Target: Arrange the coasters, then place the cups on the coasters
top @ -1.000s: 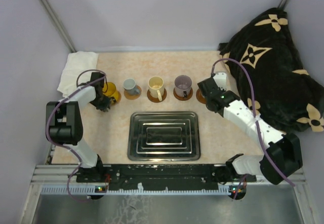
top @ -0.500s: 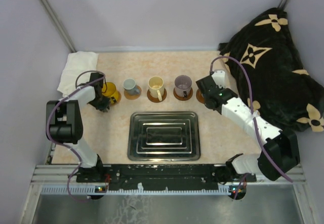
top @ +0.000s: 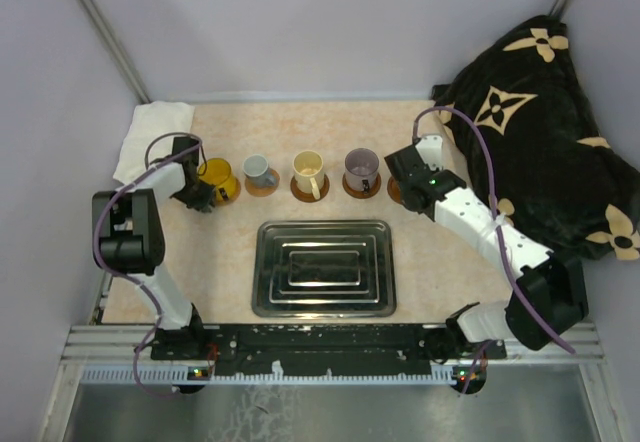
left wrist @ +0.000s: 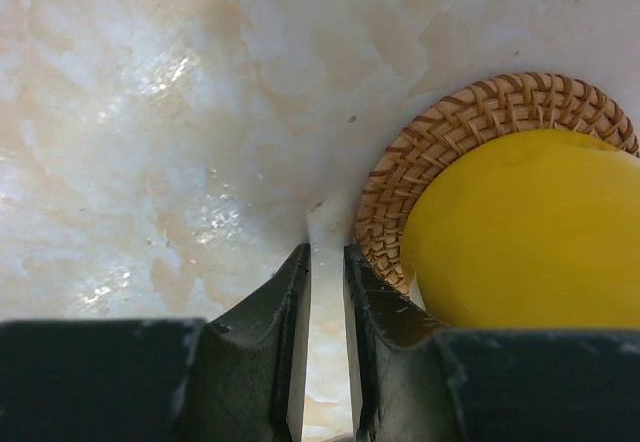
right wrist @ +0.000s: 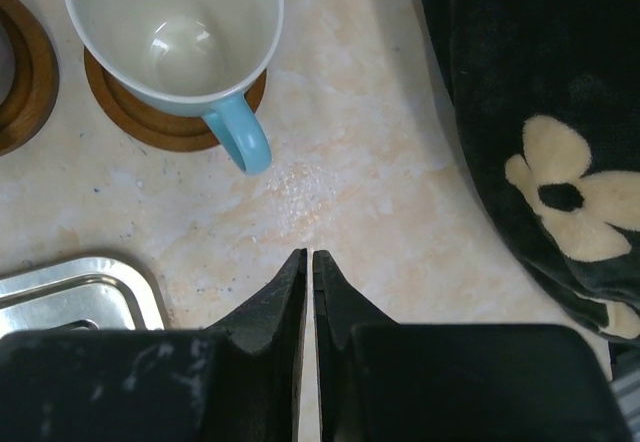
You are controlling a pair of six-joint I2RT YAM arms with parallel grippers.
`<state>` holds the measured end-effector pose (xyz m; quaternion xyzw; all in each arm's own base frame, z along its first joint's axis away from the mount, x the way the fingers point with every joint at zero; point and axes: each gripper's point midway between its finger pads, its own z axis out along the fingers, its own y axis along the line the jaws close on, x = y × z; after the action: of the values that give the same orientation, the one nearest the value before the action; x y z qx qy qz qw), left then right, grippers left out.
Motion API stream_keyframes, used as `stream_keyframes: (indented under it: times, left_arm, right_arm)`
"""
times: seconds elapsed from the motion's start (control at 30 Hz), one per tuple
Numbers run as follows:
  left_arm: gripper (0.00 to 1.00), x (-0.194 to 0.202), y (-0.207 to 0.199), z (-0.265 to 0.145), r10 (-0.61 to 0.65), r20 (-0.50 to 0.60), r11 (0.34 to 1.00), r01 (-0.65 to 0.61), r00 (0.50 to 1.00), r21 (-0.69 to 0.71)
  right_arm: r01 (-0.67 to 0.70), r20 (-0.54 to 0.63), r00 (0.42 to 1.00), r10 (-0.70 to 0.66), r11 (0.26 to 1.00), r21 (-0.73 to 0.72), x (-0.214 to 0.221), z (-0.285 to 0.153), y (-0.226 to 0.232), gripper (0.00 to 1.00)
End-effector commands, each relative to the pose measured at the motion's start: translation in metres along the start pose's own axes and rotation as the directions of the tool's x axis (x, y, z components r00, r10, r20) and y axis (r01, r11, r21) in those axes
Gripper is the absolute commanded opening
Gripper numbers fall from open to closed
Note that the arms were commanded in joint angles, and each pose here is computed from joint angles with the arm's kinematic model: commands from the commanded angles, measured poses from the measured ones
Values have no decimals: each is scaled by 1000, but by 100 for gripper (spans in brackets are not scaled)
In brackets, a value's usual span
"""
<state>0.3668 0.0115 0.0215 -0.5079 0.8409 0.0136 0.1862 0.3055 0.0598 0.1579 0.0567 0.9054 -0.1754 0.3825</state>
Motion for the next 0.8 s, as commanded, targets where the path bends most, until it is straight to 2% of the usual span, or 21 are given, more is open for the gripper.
stream_keyframes:
  times: [0.0,0.5,0.77]
  left_arm:
    - [25,4,-6,16,-13,-27,1000,13,1000,7]
    - [25,-3,-4,10,-5,2,1000,5,1000,-2]
    - [27,-33,0,-30,-29,143,999,25,989,29]
  right_arm:
    - [-26,63,998,25,1000,11,-25,-8,0,8]
    - [-22,21,1000,21,1000,18,-10,-7,-2,7]
    - [25,-84,996,-28,999,-38,44,-7,-2,4]
